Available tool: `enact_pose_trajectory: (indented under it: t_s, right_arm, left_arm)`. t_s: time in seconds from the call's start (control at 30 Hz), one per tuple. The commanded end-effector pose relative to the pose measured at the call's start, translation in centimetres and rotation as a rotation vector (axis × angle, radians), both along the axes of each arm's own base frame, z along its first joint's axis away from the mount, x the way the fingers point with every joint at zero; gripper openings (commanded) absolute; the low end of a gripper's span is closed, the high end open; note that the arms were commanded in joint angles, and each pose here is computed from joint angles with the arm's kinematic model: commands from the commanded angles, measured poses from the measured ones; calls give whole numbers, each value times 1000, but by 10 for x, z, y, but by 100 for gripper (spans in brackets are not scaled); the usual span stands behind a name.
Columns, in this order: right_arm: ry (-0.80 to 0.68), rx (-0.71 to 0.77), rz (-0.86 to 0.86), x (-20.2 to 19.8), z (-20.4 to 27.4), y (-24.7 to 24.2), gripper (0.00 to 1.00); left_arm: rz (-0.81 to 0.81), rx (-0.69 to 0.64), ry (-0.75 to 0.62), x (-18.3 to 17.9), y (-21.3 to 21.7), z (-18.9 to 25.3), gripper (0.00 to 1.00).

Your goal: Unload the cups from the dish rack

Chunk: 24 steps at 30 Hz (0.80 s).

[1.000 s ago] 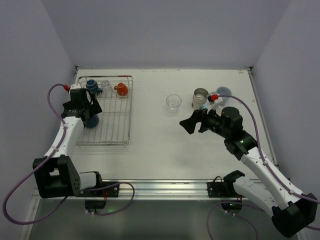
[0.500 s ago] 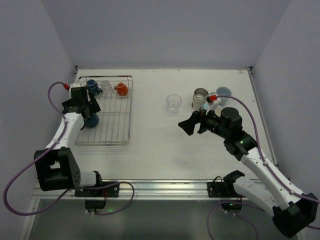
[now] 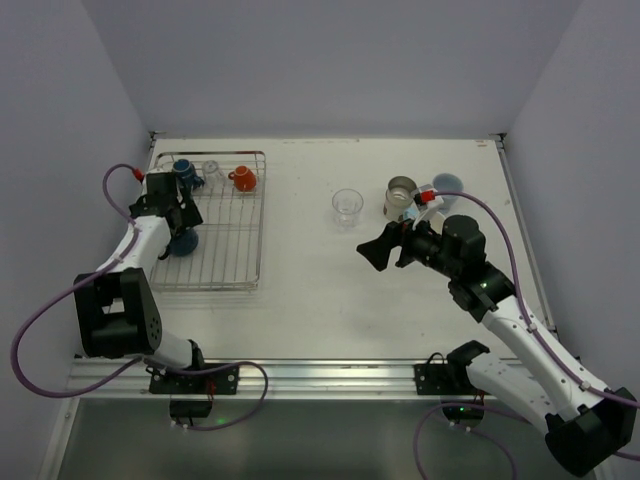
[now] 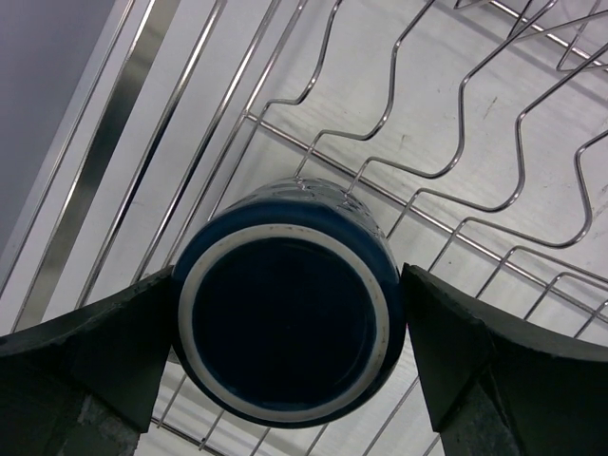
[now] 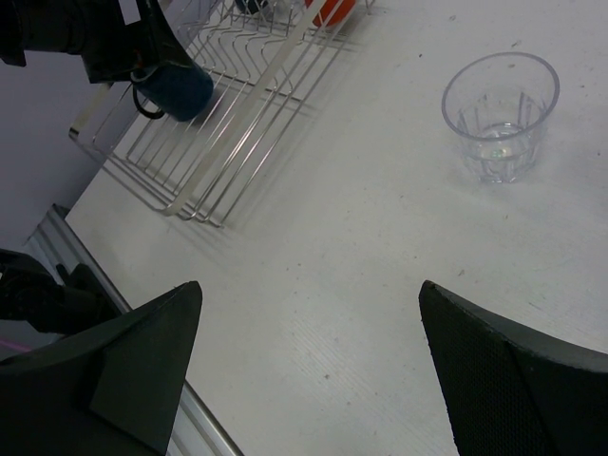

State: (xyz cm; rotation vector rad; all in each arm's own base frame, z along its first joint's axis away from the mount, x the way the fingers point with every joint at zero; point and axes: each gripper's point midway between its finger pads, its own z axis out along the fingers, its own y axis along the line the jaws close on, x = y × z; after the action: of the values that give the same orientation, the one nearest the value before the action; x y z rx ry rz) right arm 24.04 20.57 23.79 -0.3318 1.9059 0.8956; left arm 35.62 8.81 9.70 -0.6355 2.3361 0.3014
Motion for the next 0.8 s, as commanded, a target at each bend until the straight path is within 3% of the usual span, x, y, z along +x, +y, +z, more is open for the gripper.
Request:
enact_pose_trajectory:
  t_s: [0.0, 0.03, 0.13, 0.17, 0.27, 0.37, 0.57, 0.77]
  right_arm:
    - [-44, 7, -12, 1, 12, -2, 99]
    - [-43, 5, -12, 1, 10, -2, 99]
    - [-47, 6, -16, 0, 12, -3, 99]
    - [-47, 6, -15, 0, 12, -3, 99]
    - [-44, 7, -15, 0, 12, -3, 99]
    - [-22, -5, -40, 4, 9, -5, 99]
    - [6, 32, -52, 3, 10, -2, 99]
    - [35, 153, 67, -11, 25, 35, 99]
  left_arm:
    - [2, 4, -65, 16, 5, 9, 95]
    - [4, 0, -56, 14, 5, 7, 91]
    - [2, -16, -73, 9, 1, 11, 65]
    - [-3, -26, -73, 6, -1, 11, 50]
    - [-20, -53, -97, -2, -8, 20, 29]
    - [-69, -108, -148, -5, -23, 35, 14]
    - [-207, -262, -267, -11, -63, 63, 0]
    - [-295, -350, -393, -21, -91, 98, 0]
